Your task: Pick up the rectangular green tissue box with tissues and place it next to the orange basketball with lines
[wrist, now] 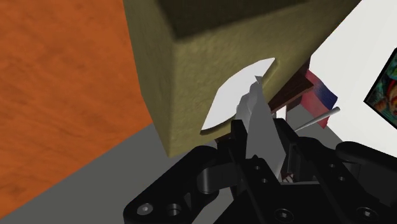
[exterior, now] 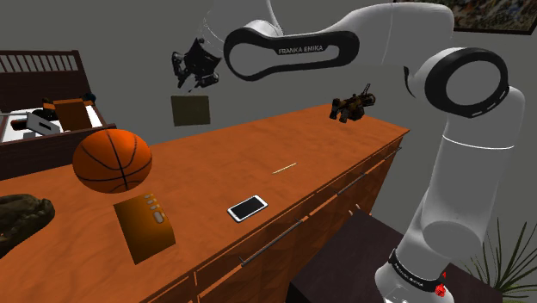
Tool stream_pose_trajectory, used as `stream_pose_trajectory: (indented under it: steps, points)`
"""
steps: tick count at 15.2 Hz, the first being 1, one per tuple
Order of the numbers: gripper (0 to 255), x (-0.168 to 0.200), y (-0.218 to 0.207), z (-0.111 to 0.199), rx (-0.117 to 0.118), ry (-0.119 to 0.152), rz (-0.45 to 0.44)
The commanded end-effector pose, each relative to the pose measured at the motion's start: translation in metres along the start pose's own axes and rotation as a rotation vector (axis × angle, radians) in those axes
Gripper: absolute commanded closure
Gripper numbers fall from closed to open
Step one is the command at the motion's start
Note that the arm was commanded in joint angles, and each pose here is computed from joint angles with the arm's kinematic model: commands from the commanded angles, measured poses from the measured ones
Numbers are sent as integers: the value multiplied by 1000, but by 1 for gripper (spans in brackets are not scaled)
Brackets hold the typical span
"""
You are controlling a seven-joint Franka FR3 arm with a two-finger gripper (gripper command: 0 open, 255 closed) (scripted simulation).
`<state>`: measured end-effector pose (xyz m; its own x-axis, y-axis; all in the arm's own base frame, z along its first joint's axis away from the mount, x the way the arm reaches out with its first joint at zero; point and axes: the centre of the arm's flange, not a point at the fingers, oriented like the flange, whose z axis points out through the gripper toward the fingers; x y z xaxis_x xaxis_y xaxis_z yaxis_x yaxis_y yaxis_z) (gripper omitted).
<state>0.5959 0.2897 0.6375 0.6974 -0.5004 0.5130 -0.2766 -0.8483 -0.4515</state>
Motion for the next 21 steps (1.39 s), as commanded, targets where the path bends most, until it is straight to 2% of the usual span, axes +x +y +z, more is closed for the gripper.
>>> stream_pose_trajectory:
  steps: [1, 21]
  points:
    - [255, -7, -4, 13, -1, 1, 1]
    - [255, -61, 43, 90, -1, 1, 1]
